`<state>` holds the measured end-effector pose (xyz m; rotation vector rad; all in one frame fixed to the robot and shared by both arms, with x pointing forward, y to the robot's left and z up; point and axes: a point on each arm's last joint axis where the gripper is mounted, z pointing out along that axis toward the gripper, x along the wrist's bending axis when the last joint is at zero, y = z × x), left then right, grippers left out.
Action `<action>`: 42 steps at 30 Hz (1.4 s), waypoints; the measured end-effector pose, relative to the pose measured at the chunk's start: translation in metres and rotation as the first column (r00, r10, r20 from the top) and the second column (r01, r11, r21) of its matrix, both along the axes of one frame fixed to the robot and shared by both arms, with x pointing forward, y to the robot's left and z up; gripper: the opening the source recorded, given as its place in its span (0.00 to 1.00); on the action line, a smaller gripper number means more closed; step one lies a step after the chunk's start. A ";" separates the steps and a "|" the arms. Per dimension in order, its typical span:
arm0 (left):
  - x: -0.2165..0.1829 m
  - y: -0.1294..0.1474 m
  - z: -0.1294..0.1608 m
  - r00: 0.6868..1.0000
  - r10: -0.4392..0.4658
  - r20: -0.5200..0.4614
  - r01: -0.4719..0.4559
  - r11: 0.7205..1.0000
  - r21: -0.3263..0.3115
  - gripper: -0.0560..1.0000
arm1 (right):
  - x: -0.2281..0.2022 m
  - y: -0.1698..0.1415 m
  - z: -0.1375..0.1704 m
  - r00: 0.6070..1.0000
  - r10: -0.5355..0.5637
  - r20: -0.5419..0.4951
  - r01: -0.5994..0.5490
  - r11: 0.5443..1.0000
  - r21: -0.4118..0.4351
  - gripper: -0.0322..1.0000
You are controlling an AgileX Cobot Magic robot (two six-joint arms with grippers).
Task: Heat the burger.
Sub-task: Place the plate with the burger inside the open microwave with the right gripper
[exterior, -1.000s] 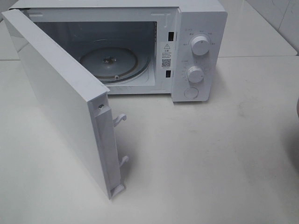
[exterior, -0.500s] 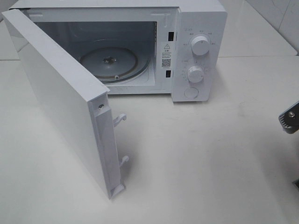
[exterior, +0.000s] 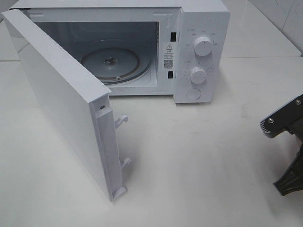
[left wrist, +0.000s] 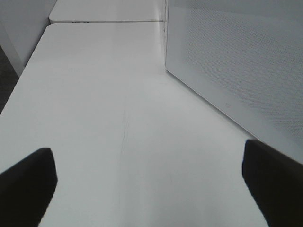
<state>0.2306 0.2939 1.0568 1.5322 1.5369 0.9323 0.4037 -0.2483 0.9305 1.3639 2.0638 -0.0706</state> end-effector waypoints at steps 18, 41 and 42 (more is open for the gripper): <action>0.000 0.000 0.000 1.000 0.000 0.000 0.000 1.000 0.000 0.99 | 0.017 0.007 -0.050 0.998 -0.061 -0.027 0.059 0.995 -0.082 0.12; 0.000 0.000 0.000 1.000 0.000 0.000 0.000 1.000 0.000 0.99 | 0.017 0.006 -0.031 0.996 -0.067 0.054 0.068 0.997 -0.025 0.53; 0.000 0.000 0.000 1.000 0.000 0.000 0.000 1.000 0.000 0.99 | 0.015 0.007 -0.024 0.997 -0.058 0.058 0.057 0.998 0.018 0.54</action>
